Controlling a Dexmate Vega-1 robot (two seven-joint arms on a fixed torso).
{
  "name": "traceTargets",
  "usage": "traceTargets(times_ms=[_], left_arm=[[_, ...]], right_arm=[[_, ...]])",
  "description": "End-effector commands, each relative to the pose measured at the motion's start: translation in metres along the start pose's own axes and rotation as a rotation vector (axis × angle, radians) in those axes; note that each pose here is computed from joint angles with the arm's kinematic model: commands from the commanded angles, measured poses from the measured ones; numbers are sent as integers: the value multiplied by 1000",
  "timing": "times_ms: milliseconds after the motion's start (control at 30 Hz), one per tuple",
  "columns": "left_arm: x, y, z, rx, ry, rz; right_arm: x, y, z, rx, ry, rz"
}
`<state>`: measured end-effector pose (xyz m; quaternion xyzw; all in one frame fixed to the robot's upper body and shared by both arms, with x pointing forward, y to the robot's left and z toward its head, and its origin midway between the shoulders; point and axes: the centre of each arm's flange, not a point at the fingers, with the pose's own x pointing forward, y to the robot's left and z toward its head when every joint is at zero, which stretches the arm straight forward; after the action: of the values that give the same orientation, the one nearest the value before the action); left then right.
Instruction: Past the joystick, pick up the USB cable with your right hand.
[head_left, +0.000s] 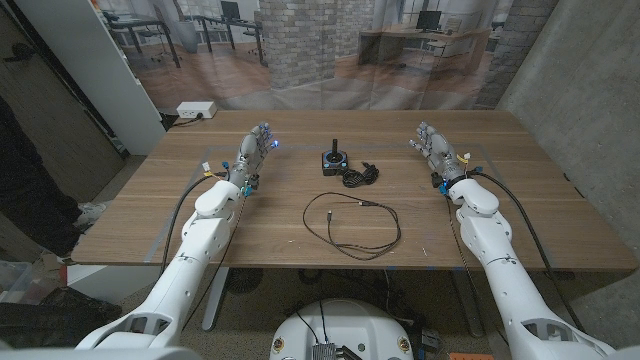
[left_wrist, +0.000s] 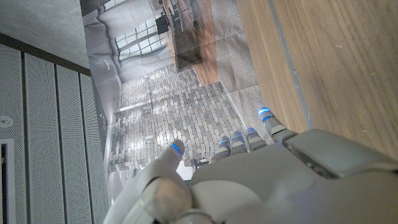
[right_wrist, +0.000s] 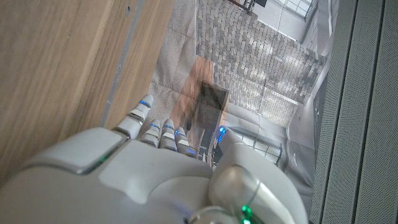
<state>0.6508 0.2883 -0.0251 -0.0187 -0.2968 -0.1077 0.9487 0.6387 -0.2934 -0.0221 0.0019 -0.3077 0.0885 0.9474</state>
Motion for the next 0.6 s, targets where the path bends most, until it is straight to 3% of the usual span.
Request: traceTargets(times_ms=[33, 600], left_arm=[[0, 0, -2, -1, 5, -2], [3, -1, -1, 0, 3, -7]], right_arm=[[-7, -2, 8, -46, -19, -10], [-12, -2, 24, -146, -63, -21]])
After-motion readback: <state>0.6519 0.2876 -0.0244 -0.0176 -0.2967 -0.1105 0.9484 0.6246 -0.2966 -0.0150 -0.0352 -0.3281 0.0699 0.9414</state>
